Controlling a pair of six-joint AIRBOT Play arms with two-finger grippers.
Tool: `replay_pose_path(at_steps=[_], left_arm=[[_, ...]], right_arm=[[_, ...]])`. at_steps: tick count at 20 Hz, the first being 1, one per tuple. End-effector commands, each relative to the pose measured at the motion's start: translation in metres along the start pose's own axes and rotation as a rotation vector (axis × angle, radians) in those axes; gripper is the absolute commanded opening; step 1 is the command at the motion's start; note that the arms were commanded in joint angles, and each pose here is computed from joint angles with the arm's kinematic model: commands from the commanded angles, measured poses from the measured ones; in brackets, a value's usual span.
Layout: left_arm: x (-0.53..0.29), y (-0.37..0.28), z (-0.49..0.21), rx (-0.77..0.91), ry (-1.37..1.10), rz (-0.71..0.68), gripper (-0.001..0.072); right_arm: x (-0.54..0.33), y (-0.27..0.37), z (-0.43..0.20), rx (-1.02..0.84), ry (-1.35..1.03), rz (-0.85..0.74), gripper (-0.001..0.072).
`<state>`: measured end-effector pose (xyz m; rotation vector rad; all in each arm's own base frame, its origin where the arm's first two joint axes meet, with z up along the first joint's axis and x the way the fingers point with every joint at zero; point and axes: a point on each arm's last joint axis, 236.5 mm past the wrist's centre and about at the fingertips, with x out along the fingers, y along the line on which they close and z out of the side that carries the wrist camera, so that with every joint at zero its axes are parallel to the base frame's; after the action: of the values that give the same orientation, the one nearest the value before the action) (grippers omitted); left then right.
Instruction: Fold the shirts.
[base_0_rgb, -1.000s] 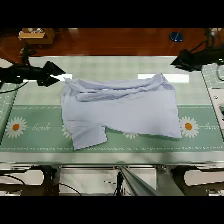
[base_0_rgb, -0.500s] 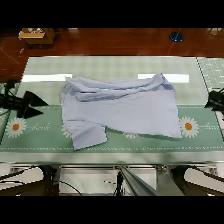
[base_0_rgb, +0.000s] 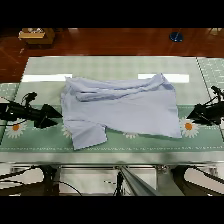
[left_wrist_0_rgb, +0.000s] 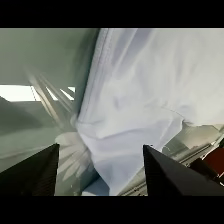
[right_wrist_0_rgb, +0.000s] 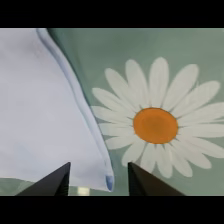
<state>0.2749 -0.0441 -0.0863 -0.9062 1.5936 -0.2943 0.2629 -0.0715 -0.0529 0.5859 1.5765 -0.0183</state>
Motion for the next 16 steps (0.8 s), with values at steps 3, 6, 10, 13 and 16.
replay_pose_path(at_steps=[3, 6, 10, 13, 16], left_arm=[[0.046, 0.001, 0.017, -0.009, -0.011, 0.065, 0.0447], [0.047, -0.012, 0.031, -0.021, -0.074, 0.018, 0.0026], [0.047, -0.016, 0.018, 0.022, -0.018, 0.000, 0.0026], [0.042, -0.023, 0.015, 0.076, -0.022, -0.007, 0.0027], [0.036, -0.028, 0.017, 0.103, -0.046, -0.006, 0.0026]], right_arm=[[0.001, 0.022, -0.005, -0.010, 0.016, 0.099, 0.0439], [-0.003, 0.025, -0.010, -0.028, 0.024, 0.103, 0.0439], [-0.022, 0.006, -0.008, -0.070, -0.061, -0.012, 0.0472], [-0.012, -0.018, -0.029, 0.062, -0.080, 0.023, 0.0472], [0.021, -0.012, -0.053, 0.199, -0.062, 0.187, 0.0480]])
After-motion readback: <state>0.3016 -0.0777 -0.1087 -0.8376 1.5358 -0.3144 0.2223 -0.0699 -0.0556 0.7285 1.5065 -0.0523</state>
